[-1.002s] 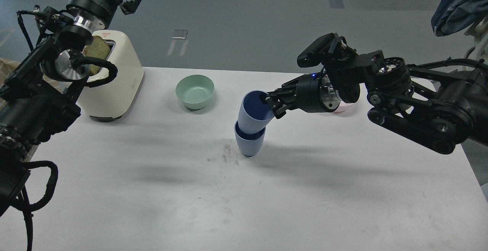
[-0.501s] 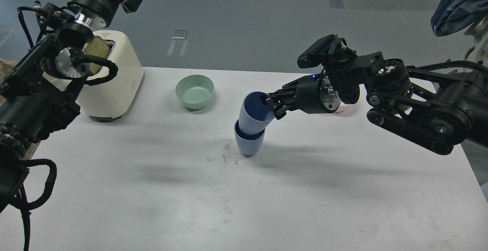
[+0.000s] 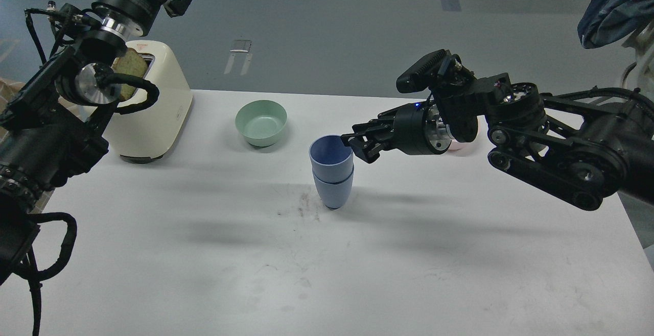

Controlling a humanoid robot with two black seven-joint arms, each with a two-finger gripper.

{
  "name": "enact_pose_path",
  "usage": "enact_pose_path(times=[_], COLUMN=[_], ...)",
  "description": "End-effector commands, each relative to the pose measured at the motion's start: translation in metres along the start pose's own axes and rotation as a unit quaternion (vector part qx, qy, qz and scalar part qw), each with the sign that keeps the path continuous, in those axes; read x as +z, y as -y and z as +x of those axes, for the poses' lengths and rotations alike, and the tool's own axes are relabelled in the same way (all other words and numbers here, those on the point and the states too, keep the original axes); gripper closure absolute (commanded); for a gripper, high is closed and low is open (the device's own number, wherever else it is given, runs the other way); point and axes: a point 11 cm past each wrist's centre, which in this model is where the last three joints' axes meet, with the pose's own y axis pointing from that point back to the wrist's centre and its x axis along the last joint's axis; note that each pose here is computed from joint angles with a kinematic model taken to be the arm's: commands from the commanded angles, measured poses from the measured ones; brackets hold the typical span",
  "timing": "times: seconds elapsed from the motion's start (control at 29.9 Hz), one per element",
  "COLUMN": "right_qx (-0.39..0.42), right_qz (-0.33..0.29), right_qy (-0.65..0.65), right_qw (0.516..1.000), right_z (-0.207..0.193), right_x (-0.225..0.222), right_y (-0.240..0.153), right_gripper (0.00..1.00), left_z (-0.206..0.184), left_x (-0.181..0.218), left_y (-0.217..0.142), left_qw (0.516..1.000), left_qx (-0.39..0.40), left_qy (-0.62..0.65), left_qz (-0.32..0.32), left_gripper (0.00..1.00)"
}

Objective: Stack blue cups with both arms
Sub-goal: 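Release the stacked cup and withdraw the right hand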

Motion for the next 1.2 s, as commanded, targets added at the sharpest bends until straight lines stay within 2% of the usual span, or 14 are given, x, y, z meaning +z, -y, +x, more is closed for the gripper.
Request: enact_pose_path(times=[0.0, 0.03, 0.1, 0.13, 0.17, 0.3, 0.37, 0.5, 0.57, 0.7, 0.84, 0.9, 1.04, 1.17], right_qx=[0.001, 0.003, 0.027, 0.035, 0.056, 0.142, 0.238, 0.342, 0.407, 0.456, 0.496, 0.505, 0.533, 0.553], right_qz=[0.0, 0.002, 0.003, 0.004, 0.003, -0.013, -0.034, -0.058, -0.066, -0.055, -0.01, 0.004, 0.045, 0.068], right_qy=[0.001, 0.002, 0.01, 0.012, 0.018, 0.049, 0.091, 0.155, 0.201, 0.266, 0.367, 0.398, 0.5, 0.553], right_qw=[1.0, 1.0, 1.0, 0.999, 0.998, 0.989, 0.966, 0.925, 0.889, 0.848, 0.787, 0.766, 0.681, 0.619], right_z=[0.0, 0.001, 0.016, 0.021, 0.033, 0.082, 0.126, 0.159, 0.167, 0.164, 0.141, 0.131, 0.096, 0.069], right_x=[0.0, 0.0, 0.002, 0.002, 0.004, 0.024, 0.053, 0.094, 0.122, 0.148, 0.179, 0.188, 0.22, 0.237], right_y=[0.0, -0.001, -0.007, -0.01, -0.016, -0.045, -0.089, -0.148, -0.189, -0.219, -0.246, -0.252, -0.257, -0.263], right_gripper=[0.58, 0.53, 0.27, 0.18, 0.02, 0.0, 0.0, 0.0, 0.0, 0.0, 0.0, 0.0, 0.0, 0.0], left_z=[0.0, 0.0, 0.0, 0.0, -0.001, -0.001, 0.0, -0.008, -0.011, -0.013, -0.015, -0.017, -0.021, -0.023], left_x=[0.0, 0.0, 0.0, 0.0, -0.001, -0.001, 0.002, 0.015, 0.018, 0.02, 0.021, 0.022, 0.028, 0.034], left_y=[0.0, 0.0, 0.0, 0.0, 0.0, 0.0, 0.0, 0.01, 0.014, 0.016, 0.017, 0.018, 0.023, 0.026], left_qw=[1.0, 1.0, 1.0, 1.0, 1.0, 1.0, 1.0, 1.0, 1.0, 0.999, 0.999, 0.999, 0.999, 0.999], left_qx=[-0.001, 0.0, 0.0, -0.001, -0.001, -0.002, -0.003, -0.015, -0.019, -0.025, -0.027, -0.029, -0.036, -0.042], left_qy=[0.0, 0.0, 0.0, -0.001, -0.001, -0.001, 0.001, 0.006, 0.008, 0.018, 0.018, 0.018, 0.019, 0.019], left_qz=[0.0, 0.0, 0.0, 0.0, 0.0, 0.0, 0.0, -0.012, -0.015, -0.013, -0.014, -0.016, -0.022, -0.028], left_gripper=[0.03, 0.03, 0.03, 0.03, 0.03, 0.03, 0.03, 0.03, 0.03, 0.03, 0.03, 0.03, 0.03, 0.03])
